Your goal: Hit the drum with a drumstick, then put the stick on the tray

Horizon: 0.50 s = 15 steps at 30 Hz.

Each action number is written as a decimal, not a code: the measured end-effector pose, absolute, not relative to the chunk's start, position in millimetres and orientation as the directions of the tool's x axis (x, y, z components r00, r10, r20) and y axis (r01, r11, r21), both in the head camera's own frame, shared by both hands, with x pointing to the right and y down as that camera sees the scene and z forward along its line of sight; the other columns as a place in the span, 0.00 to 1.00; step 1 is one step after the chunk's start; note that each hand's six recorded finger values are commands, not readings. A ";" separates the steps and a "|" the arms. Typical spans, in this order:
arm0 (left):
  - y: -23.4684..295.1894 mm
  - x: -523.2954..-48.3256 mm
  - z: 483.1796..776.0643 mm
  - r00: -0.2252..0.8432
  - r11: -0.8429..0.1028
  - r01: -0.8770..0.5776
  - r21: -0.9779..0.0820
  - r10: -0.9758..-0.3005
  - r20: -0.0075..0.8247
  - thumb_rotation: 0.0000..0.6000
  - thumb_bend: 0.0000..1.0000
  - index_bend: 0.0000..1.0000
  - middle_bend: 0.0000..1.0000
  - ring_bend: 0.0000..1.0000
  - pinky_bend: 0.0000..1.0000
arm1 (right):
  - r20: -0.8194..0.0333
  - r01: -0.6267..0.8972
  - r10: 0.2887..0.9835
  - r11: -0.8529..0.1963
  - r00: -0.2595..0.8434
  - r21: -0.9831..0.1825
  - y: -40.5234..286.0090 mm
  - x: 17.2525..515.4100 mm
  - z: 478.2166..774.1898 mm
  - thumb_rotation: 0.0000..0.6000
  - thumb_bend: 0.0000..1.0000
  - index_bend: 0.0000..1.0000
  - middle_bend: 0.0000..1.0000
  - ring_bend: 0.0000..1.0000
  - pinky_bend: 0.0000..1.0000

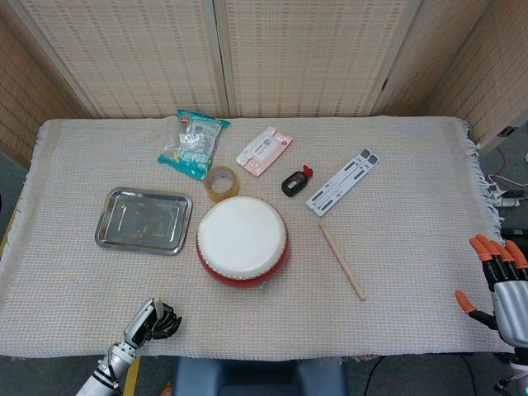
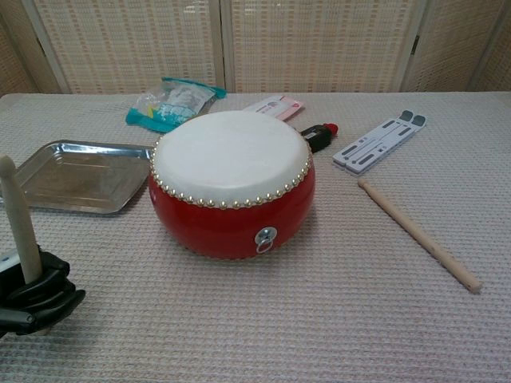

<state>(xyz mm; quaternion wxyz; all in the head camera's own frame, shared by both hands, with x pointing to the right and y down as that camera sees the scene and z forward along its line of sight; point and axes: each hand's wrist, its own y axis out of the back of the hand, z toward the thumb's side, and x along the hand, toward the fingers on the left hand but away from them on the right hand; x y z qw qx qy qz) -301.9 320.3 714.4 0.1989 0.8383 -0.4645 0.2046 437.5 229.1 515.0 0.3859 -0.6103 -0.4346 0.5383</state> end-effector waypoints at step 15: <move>301.3 -307.4 704.8 0.485 -0.573 -0.818 -0.044 -0.730 0.482 1.00 0.72 1.00 1.00 1.00 1.00 | -0.314 0.120 0.948 -0.317 0.046 -0.941 229.3 438.6 514.1 1.00 0.25 0.00 0.05 0.00 0.00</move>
